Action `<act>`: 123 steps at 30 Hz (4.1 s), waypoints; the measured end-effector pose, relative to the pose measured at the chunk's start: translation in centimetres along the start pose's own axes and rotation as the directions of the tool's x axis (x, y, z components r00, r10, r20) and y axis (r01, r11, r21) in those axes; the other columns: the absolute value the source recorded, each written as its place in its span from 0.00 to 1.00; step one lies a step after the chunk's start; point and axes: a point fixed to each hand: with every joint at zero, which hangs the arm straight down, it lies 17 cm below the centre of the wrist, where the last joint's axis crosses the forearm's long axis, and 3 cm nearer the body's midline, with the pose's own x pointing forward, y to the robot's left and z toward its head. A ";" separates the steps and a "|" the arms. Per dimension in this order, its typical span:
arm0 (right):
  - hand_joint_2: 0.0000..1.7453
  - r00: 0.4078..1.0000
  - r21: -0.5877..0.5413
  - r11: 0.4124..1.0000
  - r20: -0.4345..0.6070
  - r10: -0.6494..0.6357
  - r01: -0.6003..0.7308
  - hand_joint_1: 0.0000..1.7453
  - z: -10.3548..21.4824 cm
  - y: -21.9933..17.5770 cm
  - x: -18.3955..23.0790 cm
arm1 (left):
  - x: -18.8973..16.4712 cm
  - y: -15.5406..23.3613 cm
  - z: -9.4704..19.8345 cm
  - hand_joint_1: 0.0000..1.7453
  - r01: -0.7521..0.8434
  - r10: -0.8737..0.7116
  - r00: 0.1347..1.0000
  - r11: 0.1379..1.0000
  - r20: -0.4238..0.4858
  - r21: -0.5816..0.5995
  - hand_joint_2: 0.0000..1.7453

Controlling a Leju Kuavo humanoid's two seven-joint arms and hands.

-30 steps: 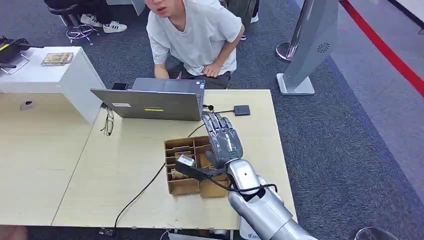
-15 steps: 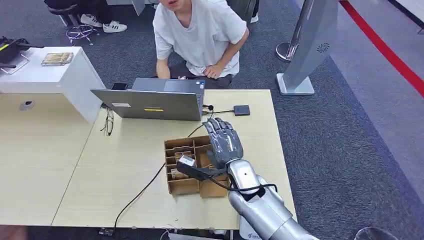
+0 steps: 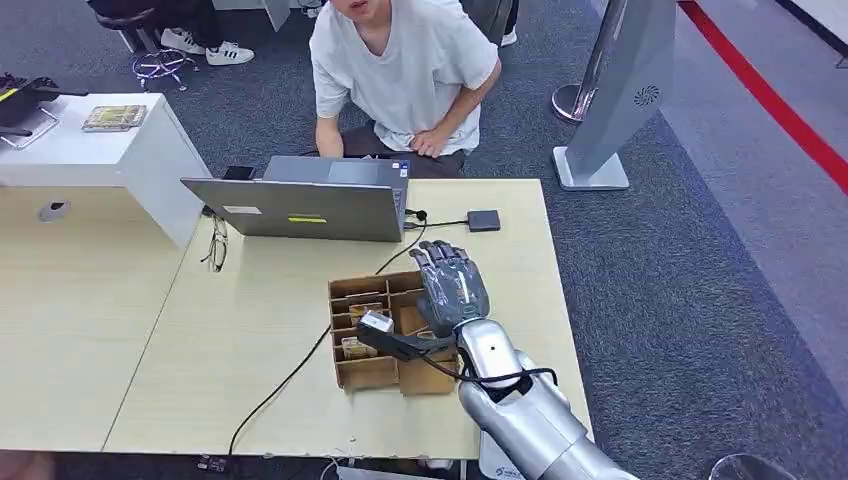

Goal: Pass the card to the sensor for recognition and then transmit it.

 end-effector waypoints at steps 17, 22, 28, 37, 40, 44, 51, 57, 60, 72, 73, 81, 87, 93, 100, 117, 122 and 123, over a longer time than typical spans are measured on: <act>1.00 1.000 0.006 1.000 -0.011 -0.001 0.001 0.28 0.2 0.3 -0.5 | 0.0 0.0 0.0 0.00 0.000 0.000 1.000 1.000 0.000 0.000 0.00; 1.00 1.000 0.010 1.000 -0.014 -0.001 0.001 0.32 0.3 0.4 -0.6 | 0.0 0.0 0.0 0.00 -0.001 0.001 1.000 1.000 -0.001 0.001 0.00; 1.00 1.000 0.015 1.000 -0.016 -0.001 0.002 0.35 0.5 0.7 -0.7 | -0.1 0.0 0.0 0.00 -0.001 0.001 1.000 1.000 -0.002 0.003 0.00; 1.00 1.000 0.016 1.000 -0.018 -0.002 0.003 0.75 0.6 0.8 -0.7 | -0.2 -0.2 0.1 0.00 -0.002 0.002 1.000 1.000 -0.007 0.003 0.00; 1.00 1.000 0.017 1.000 -0.018 -0.003 0.003 0.88 0.6 0.8 -0.7 | -0.2 -0.2 0.1 0.00 -0.002 0.002 1.000 1.000 -0.007 0.002 0.00; 1.00 1.000 0.014 1.000 -0.015 -0.003 0.003 1.00 0.6 0.7 -0.7 | -0.3 -0.3 0.1 0.00 -0.002 0.002 1.000 1.000 -0.008 0.002 0.00; 1.00 1.000 -0.002 1.000 -0.001 -0.008 0.008 1.00 0.6 0.4 -0.4 | -0.4 -0.4 0.2 0.00 0.000 0.000 1.000 1.000 -0.009 -0.001 0.00; 1.00 0.999 -0.040 0.999 0.021 -0.028 0.029 1.00 0.7 -0.6 0.2 | -0.5 -0.8 0.3 0.00 0.000 0.000 1.000 1.000 -0.012 -0.006 0.00; 1.00 0.998 -0.066 0.996 0.040 -0.057 0.060 1.00 0.6 -1.7 0.9 | -0.6 -0.9 0.4 0.00 -0.001 0.000 1.000 1.000 -0.013 -0.008 0.00; 1.00 0.955 -0.196 0.942 0.174 -0.241 0.274 1.00 1.0 -9.0 4.5 | -1.3 -1.7 0.7 0.00 -0.017 0.016 0.999 1.000 -0.033 -0.020 0.00; 1.00 0.942 -0.202 0.929 0.192 -0.274 0.311 1.00 1.3 -9.7 4.9 | -1.4 -1.8 0.7 0.00 -0.021 0.020 0.999 1.000 -0.035 -0.021 0.00; 1.00 0.849 -0.204 0.840 0.300 -0.436 0.503 1.00 3.1 -13.1 7.0 | -2.0 -2.4 1.0 0.00 -0.037 0.036 0.998 0.999 -0.049 -0.029 0.00; 1.00 0.745 -0.155 0.754 0.372 -0.554 0.638 1.00 4.6 -14.5 7.8 | -2.4 -2.7 1.2 0.00 -0.046 0.044 0.997 0.998 -0.059 -0.033 0.00; 1.00 0.655 -0.104 0.681 0.407 -0.636 0.725 1.00 6.1 -14.9 8.0 | -2.7 -2.6 1.2 0.00 -0.062 0.060 0.996 0.998 -0.068 -0.024 0.00; 1.00 0.532 -0.028 0.574 0.416 -0.738 0.818 1.00 7.7 -14.7 7.6 | -3.0 -2.7 1.3 0.00 -0.080 0.078 0.994 0.997 -0.076 -0.017 0.00; 1.00 0.394 0.006 0.434 0.407 -0.824 0.901 1.00 9.9 -14.5 5.6 | -3.5 -2.4 1.2 0.00 -0.091 0.091 0.993 0.996 -0.081 -0.002 0.00; 1.00 0.390 0.005 0.428 0.406 -0.826 0.904 1.00 10.0 -14.5 5.5 | -3.5 -2.3 1.2 0.00 -0.092 0.092 0.992 0.996 -0.081 0.004 0.00; 1.00 0.390 0.004 0.428 0.406 -0.826 0.904 1.00 10.0 -14.4 5.5 | -3.5 -2.3 1.2 0.00 -0.092 0.092 0.992 0.996 -0.081 0.004 0.00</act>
